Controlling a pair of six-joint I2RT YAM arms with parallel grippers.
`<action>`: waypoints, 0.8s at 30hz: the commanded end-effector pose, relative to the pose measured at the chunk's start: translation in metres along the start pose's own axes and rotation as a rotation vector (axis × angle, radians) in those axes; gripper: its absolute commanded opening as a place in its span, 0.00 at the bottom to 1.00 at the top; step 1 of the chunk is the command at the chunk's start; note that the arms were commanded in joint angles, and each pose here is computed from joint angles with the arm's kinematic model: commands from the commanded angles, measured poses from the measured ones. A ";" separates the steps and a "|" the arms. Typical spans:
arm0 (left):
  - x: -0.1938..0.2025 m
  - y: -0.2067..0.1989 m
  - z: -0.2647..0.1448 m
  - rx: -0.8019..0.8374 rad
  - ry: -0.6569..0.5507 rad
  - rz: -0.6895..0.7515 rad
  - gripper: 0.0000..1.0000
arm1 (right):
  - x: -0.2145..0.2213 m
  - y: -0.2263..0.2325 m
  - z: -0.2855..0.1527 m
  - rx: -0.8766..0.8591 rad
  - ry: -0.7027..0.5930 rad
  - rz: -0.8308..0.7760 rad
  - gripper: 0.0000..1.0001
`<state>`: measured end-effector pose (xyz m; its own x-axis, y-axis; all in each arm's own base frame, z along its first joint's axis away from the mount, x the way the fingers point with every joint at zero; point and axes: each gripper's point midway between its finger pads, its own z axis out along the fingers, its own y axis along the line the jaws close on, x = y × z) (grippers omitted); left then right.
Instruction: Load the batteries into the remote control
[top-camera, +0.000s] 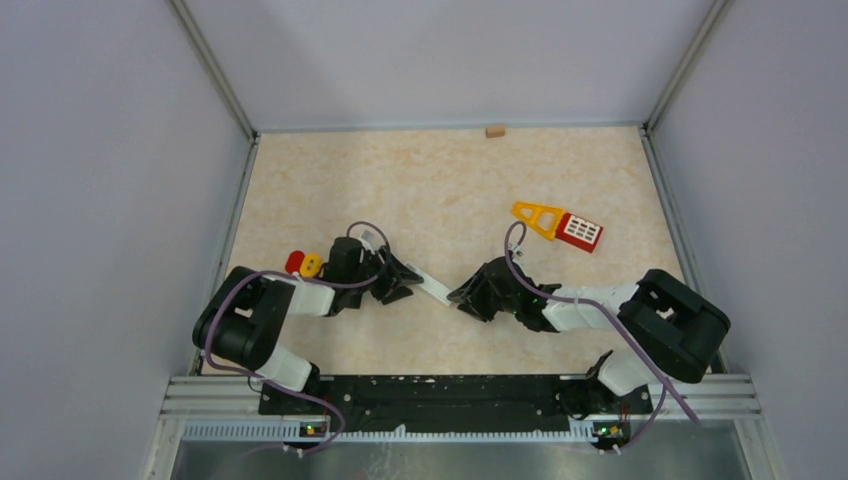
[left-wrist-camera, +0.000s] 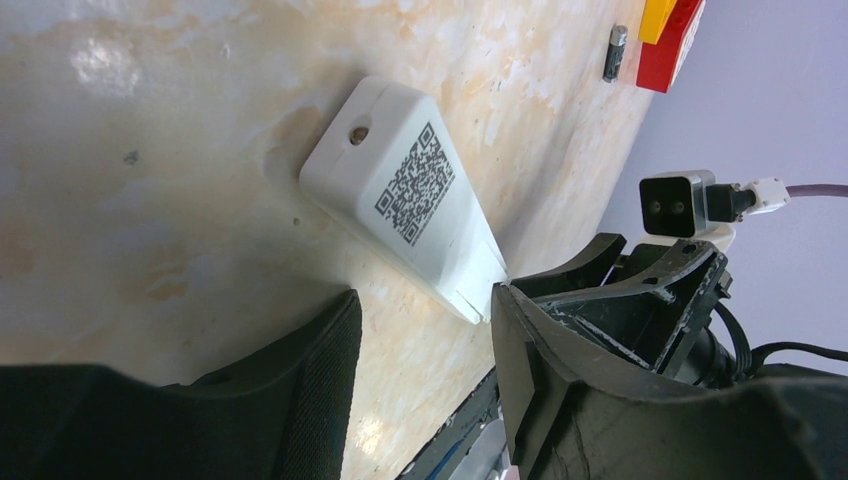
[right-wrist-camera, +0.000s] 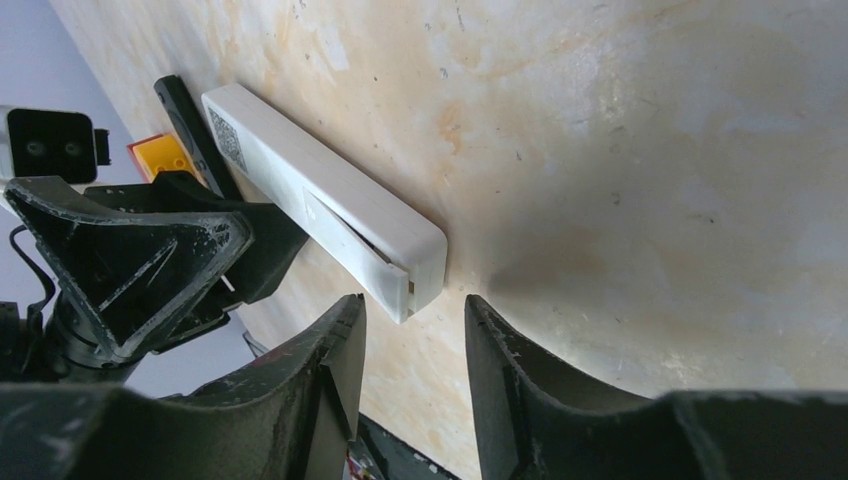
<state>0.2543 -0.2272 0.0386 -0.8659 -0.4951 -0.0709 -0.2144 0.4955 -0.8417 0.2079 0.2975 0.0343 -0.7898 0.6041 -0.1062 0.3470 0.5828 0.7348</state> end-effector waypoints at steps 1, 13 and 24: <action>-0.015 0.011 0.005 -0.069 -0.069 0.014 0.56 | -0.007 0.025 0.007 -0.061 -0.026 -0.033 0.40; -0.009 0.047 0.012 -0.195 -0.045 -0.002 0.51 | -0.005 0.007 0.014 -0.014 -0.017 -0.060 0.32; -0.001 0.068 0.012 -0.242 -0.027 -0.008 0.46 | -0.005 -0.002 0.016 -0.004 -0.016 -0.076 0.19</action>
<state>0.2712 -0.2285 0.0310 -0.8546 -0.5110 -0.0924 -0.2190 0.5160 -0.8281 0.2148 0.3046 0.0284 -0.8105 0.5683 -0.1418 0.2997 0.6104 0.7332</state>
